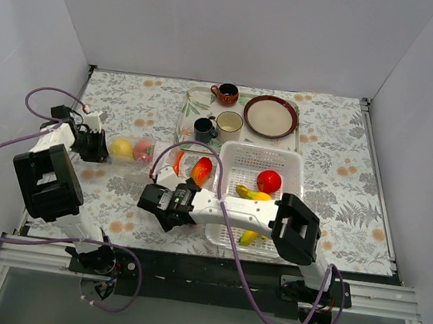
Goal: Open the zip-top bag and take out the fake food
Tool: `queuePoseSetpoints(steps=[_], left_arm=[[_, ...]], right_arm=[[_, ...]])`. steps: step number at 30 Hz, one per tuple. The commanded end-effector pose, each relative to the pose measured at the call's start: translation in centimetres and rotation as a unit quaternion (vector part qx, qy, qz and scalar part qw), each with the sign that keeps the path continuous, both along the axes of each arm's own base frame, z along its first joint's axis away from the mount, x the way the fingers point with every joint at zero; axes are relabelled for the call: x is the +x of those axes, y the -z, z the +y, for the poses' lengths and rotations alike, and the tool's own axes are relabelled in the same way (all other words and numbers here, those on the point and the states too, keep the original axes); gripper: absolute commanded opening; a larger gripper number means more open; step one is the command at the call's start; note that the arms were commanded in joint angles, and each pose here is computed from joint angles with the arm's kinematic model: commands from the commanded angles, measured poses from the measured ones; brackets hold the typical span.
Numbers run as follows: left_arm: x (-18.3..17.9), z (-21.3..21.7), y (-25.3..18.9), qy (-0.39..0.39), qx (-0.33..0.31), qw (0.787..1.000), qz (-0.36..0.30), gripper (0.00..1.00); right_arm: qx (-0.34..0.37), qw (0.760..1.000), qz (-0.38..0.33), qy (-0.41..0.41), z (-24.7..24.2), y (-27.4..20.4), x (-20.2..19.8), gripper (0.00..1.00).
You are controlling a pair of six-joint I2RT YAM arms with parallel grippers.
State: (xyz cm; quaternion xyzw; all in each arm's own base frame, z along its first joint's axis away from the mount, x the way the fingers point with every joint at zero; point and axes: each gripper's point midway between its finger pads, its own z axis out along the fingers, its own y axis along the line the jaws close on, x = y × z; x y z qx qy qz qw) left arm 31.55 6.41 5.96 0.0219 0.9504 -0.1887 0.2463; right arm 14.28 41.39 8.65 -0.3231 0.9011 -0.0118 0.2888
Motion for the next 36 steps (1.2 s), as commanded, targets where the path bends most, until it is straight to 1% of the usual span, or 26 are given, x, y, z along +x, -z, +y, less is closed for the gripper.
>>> queuePoseSetpoints(steps=[1,2,8,14,19,25,32,34,35,36], left_arm=[[0.1,-0.4,-1.7,0.015,0.007,0.999,-0.037,0.00],[0.0,-0.5,-1.7,0.019,0.006,0.999,-0.038,0.00],[-0.7,-1.1,-1.6,0.031,0.003,0.999,-0.042,0.00],[-1.3,-1.1,-1.0,0.039,0.011,0.998,-0.039,0.00],[-1.7,-1.2,-1.0,0.047,0.015,0.998,-0.043,0.00],[-1.8,-1.4,-0.7,0.051,0.012,0.998,-0.042,0.00],[-1.8,-1.2,-0.6,0.050,0.018,0.998,-0.043,0.00],[-1.7,-1.1,-0.7,0.050,0.021,0.998,-0.044,0.00],[-1.7,-1.0,-0.6,0.049,0.022,0.998,-0.044,0.00],[-1.6,-0.9,-0.7,0.049,0.023,0.998,-0.045,0.00]], right_arm=[[0.071,0.997,-0.004,0.032,-0.7,-3.0,0.0,0.99],[0.059,0.998,0.000,0.033,-1.6,-2.1,-0.2,0.99],[0.061,0.996,0.006,0.058,-3.3,-1.1,-0.5,0.99],[0.057,0.996,0.008,0.064,-2.4,0.1,0.8,0.99],[0.072,0.995,0.015,0.066,-1.0,0.7,2.4,0.99],[0.096,0.991,0.041,0.077,-0.7,1.7,4.3,0.98],[0.101,0.992,0.050,0.060,0.3,2.2,4.6,0.99],[0.102,0.992,0.058,0.053,0.4,2.5,4.2,0.91],[0.108,0.991,0.059,0.046,0.5,2.1,4.1,0.85],[0.113,0.991,0.064,0.042,0.6,2.3,3.9,0.64]])
